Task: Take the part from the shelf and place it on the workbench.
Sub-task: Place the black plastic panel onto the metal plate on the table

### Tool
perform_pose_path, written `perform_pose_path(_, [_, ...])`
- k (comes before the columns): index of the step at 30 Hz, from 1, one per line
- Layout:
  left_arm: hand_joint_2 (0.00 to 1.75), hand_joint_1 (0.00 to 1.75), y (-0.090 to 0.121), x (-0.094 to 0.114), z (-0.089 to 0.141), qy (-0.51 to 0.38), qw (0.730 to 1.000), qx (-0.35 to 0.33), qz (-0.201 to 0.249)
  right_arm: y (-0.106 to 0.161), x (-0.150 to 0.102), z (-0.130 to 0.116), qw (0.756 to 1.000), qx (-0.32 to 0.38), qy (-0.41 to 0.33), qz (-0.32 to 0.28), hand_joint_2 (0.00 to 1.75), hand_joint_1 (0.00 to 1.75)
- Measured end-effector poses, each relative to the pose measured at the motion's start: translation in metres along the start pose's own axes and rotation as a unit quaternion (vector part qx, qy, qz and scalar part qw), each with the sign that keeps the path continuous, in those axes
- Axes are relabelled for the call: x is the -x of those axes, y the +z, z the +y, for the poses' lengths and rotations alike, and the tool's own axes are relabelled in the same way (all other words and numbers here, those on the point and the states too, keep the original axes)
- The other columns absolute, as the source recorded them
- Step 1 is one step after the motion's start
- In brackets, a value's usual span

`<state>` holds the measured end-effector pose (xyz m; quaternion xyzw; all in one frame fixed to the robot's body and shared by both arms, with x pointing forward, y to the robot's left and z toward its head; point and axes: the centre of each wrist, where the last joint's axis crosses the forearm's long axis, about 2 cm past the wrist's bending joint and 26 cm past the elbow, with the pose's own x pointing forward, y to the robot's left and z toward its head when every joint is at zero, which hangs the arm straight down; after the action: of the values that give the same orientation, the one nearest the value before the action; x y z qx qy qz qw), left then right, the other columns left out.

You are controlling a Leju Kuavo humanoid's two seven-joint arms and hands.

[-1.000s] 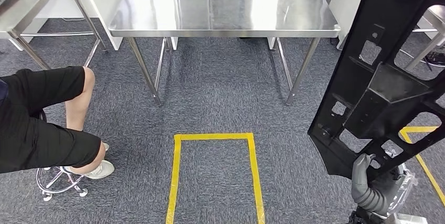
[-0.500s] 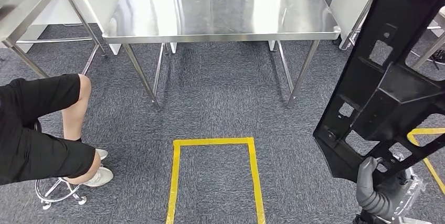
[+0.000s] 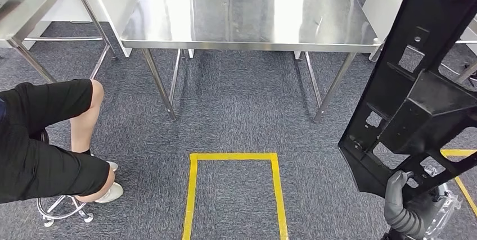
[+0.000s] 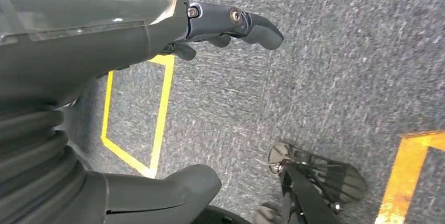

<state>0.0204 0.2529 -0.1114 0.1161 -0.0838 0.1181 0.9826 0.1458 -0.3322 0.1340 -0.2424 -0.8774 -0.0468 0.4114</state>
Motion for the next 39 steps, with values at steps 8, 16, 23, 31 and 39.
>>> perform_pose_path(8, [1.75, 0.0, -0.001, -0.002, 0.002, 0.0, 1.0, -0.002, -0.001, 0.002, 0.0, -0.003, 1.0, -0.003, 0.001, 0.003, 1.75, 1.75])
perform_pose_path(16, [1.75, 0.0, -0.002, -0.001, 0.005, 0.001, 1.0, -0.004, -0.003, 0.003, 0.0, -0.004, 1.0, 0.001, 0.007, 0.004, 1.75, 1.75])
perform_pose_path(23, [1.75, 0.0, -0.003, -0.002, 0.009, 0.019, 1.0, -0.015, -0.005, -0.002, -0.005, 0.019, 1.0, 0.005, 0.003, -0.019, 1.75, 1.75])
perform_pose_path(31, [1.75, 0.0, 0.0, -0.004, -0.001, 0.047, 0.998, -0.038, 0.021, -0.003, -0.015, 0.064, 0.995, -0.057, -0.065, -0.042, 1.75, 1.75])
perform_pose_path(39, [1.75, 0.0, 0.001, -0.007, -0.005, 0.062, 0.997, -0.045, 0.029, -0.007, -0.014, 0.084, 0.99, -0.092, -0.096, -0.049, 1.75, 1.75])
